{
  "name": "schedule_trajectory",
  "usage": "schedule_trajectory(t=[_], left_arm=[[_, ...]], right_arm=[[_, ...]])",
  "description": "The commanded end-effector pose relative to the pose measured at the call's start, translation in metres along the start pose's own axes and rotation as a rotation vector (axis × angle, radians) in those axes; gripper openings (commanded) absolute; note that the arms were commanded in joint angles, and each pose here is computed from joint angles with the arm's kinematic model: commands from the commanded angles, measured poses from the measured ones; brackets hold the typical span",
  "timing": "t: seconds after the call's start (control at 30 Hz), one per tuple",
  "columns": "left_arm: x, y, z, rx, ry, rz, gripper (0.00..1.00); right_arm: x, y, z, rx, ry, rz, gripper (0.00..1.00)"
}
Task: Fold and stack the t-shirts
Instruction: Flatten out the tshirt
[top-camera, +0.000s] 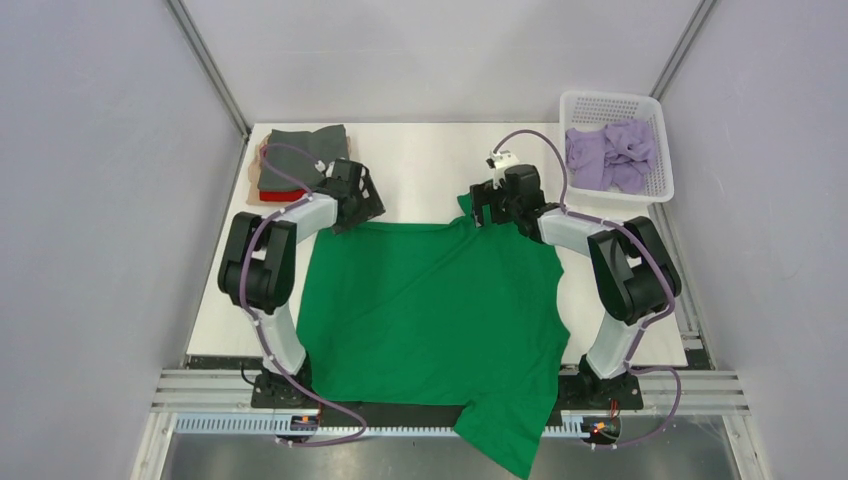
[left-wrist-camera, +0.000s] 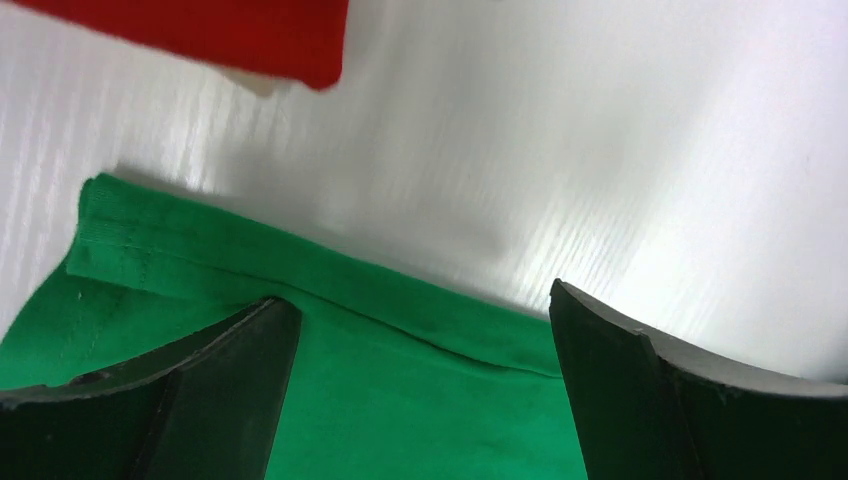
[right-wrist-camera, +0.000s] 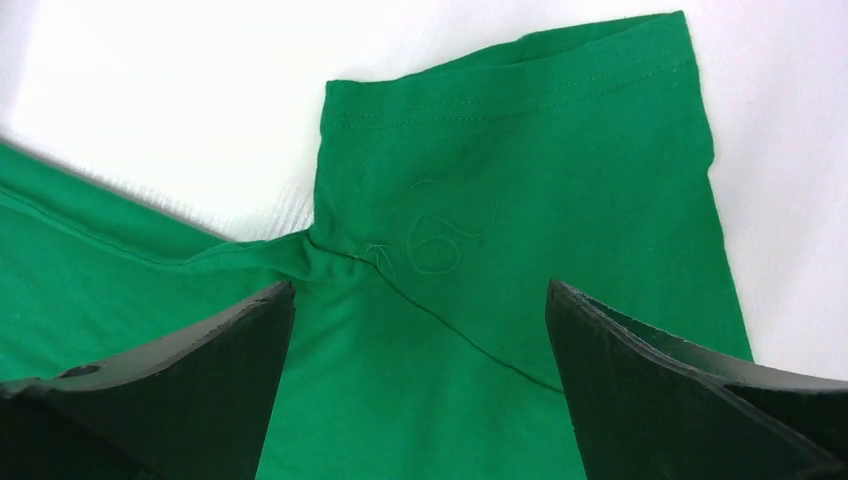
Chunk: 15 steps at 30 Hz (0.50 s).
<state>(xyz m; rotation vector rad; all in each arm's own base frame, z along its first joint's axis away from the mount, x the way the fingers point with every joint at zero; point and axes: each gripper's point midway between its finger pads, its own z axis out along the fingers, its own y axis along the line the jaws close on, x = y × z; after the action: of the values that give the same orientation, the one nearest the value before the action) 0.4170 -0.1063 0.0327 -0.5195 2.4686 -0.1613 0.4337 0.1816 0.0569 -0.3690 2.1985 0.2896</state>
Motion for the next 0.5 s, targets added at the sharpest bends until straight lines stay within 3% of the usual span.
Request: schedule_trajectory(t=[0.0, 0.33, 0.47], left_arm=[[-0.024, 0.000, 0.016, -0.037, -0.052, 0.027, 1.00], [-0.054, -0.002, 0.029, -0.104, -0.054, 0.052, 1.00], [-0.050, -0.017, 0.022, -0.035, -0.018, 0.058, 1.00]], right_arm=[[-0.002, -0.012, 0.001, 0.036, -0.016, 0.031, 0.98], [0.024, -0.034, 0.006, 0.077, 0.038, 0.102, 0.98], [0.024, -0.039, 0.007, 0.099, 0.038, 0.114, 0.98]])
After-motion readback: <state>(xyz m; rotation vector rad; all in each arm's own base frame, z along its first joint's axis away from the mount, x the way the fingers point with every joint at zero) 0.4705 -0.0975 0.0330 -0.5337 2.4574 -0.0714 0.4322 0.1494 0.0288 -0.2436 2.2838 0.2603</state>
